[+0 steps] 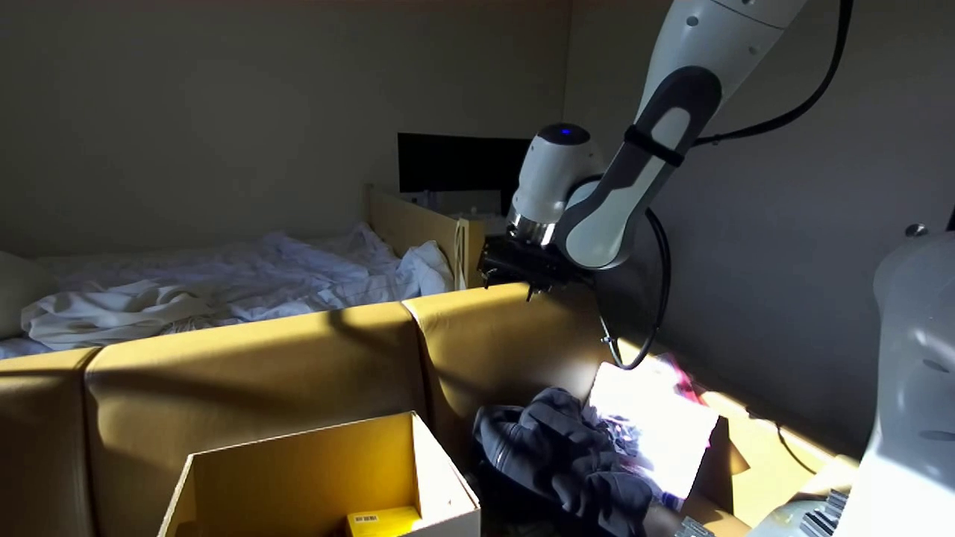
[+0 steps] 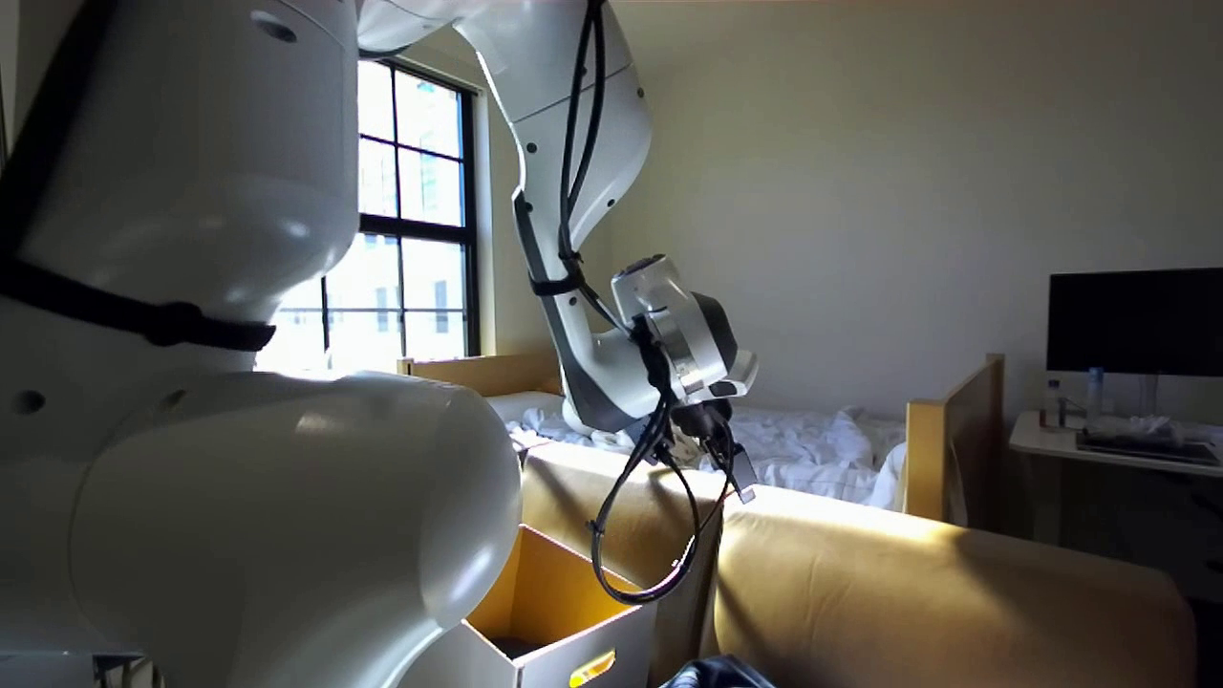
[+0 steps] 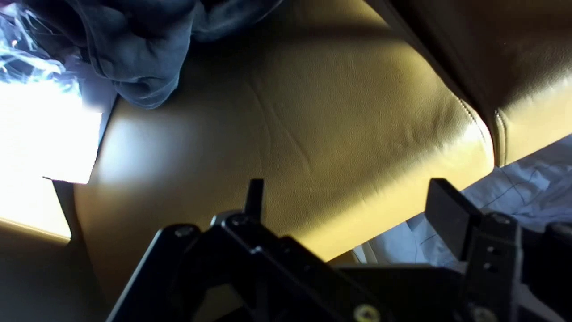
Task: Remove the black hood and the plastic bag, and put them on the couch
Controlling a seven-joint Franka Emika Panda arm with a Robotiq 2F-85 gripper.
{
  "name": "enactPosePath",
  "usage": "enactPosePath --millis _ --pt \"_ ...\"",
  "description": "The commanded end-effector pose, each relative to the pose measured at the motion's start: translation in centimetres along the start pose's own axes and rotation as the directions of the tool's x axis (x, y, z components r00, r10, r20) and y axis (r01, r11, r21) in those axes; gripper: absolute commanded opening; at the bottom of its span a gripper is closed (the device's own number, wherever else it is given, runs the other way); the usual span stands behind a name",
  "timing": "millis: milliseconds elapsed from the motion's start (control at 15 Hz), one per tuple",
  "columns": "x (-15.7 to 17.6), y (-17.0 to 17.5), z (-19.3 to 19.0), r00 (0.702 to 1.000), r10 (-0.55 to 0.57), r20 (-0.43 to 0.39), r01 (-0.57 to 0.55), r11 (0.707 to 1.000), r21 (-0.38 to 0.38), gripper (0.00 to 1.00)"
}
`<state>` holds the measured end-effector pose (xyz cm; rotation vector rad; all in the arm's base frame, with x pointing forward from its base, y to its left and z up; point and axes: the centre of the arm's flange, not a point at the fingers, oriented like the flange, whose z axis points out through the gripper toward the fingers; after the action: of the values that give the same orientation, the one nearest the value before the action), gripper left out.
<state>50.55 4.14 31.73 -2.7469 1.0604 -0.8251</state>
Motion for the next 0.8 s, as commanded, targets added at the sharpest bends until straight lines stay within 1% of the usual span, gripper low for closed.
enactPosePath --millis 0,133,200,267,333,400,467,600,667,733 --pt "1.0 -0.1 -3.8 0.984 -0.088 0.158 0.08 0.995 0.056 1.0" --pt "-0.1 -0.8 -4.8 0.965 -0.134 0.226 0.122 0.99 0.064 1.0" --pt "-0.6 -1.5 -5.3 0.956 -0.14 0.256 0.147 0.989 -0.007 1.0" --pt "-0.8 -2.1 -5.7 0.972 -0.098 0.215 0.126 0.985 -0.117 1.0" --pt "-0.3 -2.7 -6.1 0.968 -0.094 0.231 0.134 0.977 -0.164 1.0" --pt "1.2 -2.8 -6.3 0.965 -0.084 0.248 0.14 0.966 -0.217 1.0" --pt "2.7 -3.1 -6.7 0.967 -0.066 0.248 0.136 0.952 -0.275 1.0" --pt "4.7 -3.5 -7.0 0.952 -0.063 0.301 0.175 0.915 -0.363 1.0" --pt "5.2 -3.5 -7.0 0.932 -0.085 0.353 0.221 0.904 -0.366 1.0" --pt "2.7 -1.3 -5.4 0.957 -0.055 0.283 0.152 0.93 -0.336 1.0"
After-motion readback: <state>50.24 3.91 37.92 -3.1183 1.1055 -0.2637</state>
